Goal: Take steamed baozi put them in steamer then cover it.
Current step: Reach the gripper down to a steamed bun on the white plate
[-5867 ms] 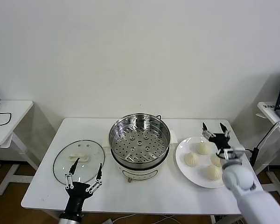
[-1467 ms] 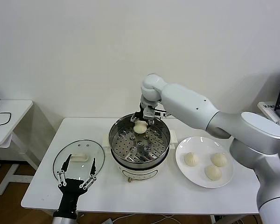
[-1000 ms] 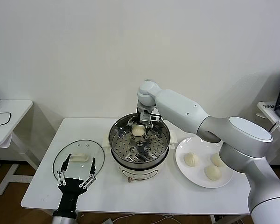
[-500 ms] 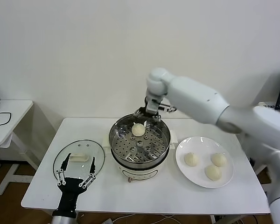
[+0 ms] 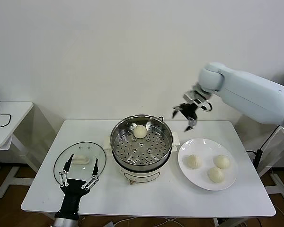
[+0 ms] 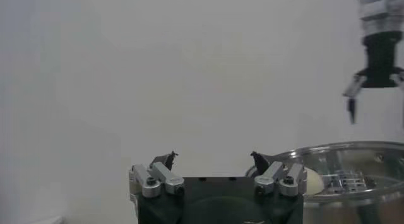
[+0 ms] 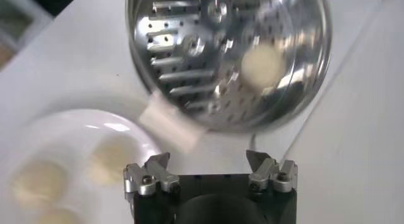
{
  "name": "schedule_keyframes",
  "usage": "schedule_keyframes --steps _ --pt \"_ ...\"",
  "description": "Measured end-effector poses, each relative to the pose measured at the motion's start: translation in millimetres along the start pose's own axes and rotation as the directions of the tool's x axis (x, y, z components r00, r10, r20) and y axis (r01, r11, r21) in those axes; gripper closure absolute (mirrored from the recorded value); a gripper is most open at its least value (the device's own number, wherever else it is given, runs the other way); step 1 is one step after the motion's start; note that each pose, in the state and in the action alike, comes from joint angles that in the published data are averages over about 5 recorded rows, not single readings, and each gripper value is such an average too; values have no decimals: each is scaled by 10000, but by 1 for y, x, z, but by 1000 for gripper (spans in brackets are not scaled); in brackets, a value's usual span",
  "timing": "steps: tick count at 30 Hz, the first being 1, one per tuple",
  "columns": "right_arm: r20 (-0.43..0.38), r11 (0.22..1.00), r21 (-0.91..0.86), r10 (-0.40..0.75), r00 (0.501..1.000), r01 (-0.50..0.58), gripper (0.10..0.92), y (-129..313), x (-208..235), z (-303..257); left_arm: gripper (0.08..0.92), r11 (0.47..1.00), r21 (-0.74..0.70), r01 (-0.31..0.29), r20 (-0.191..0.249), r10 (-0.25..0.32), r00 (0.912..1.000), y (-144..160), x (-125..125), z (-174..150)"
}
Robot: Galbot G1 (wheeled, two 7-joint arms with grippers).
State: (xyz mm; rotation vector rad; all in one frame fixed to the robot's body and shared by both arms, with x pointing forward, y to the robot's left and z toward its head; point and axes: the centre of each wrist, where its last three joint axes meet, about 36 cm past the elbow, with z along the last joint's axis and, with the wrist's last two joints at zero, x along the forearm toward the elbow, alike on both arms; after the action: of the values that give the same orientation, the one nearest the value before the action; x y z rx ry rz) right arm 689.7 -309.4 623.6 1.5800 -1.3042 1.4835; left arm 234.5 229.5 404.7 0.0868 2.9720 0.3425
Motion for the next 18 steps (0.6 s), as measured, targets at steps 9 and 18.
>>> schedule_keyframes --steps 9,18 --pt "-9 9831 -1747 -552 9985 542 200 43 -54 39 177 10000 -14 48 -77 -48 10000 0 2 1" --pt "4 9681 -2384 -790 9969 768 200 65 -97 50 177 10000 -25 86 -113 -86 9999 0 2 3"
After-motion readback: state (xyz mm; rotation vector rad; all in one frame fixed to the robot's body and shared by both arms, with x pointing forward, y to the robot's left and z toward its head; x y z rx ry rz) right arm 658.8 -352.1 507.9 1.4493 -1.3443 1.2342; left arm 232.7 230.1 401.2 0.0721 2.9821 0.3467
